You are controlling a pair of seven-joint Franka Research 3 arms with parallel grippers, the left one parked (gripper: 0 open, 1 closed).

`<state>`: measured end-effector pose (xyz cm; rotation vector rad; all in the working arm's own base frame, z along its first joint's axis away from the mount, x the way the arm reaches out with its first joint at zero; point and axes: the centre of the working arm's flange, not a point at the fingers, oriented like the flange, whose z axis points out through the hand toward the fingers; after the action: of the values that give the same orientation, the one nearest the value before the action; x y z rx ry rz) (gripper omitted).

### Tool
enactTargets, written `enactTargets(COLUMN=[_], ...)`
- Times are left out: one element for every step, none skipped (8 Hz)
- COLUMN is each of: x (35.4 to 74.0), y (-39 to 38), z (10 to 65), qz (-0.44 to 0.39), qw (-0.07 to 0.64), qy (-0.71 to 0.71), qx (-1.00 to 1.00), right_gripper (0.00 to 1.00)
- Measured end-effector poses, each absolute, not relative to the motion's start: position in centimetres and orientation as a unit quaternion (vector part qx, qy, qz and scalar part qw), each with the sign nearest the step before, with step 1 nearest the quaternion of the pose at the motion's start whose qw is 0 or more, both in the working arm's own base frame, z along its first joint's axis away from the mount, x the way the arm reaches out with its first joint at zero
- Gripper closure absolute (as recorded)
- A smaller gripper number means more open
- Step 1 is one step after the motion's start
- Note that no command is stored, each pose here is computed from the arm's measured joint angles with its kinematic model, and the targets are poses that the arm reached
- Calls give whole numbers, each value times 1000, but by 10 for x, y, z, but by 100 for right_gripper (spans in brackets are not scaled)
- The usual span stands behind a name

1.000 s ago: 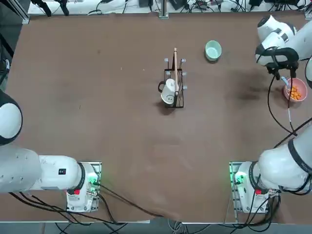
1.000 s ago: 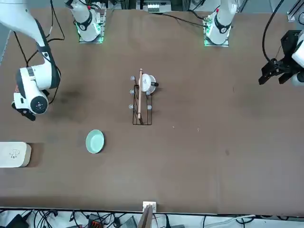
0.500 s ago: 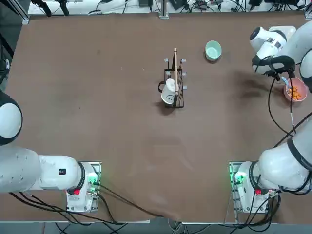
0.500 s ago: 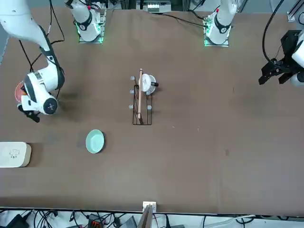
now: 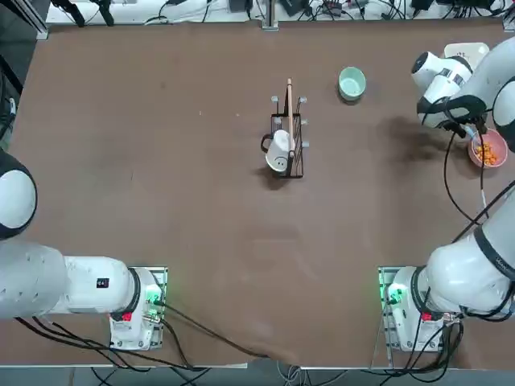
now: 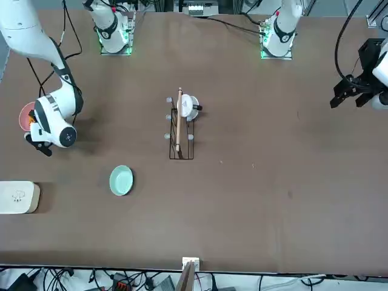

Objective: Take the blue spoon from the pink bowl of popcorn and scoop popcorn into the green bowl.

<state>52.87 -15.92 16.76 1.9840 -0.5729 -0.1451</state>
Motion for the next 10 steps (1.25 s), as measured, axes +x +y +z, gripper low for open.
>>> enactTargets(x=[529,529,529,529,529,529,529,530,529,528], y=[-159,-159,-160,-159,-159,-159,-158,-157,-154,-149], z=[168,168,168,168,168,167,168,168,168,166], qz=[-59,-58,-58,-58,-58,-59,-59,-59,-61,-65], qw=[511,511,511,511,511,512,515,516,519,529], qy=[-240,-242,-242,-242,-242,-241,-241,-240,-238,-230], qx=[823,823,822,823,823,822,820,820,819,814], right_gripper=[56,60,61,70,73,81,87,87,87,87])
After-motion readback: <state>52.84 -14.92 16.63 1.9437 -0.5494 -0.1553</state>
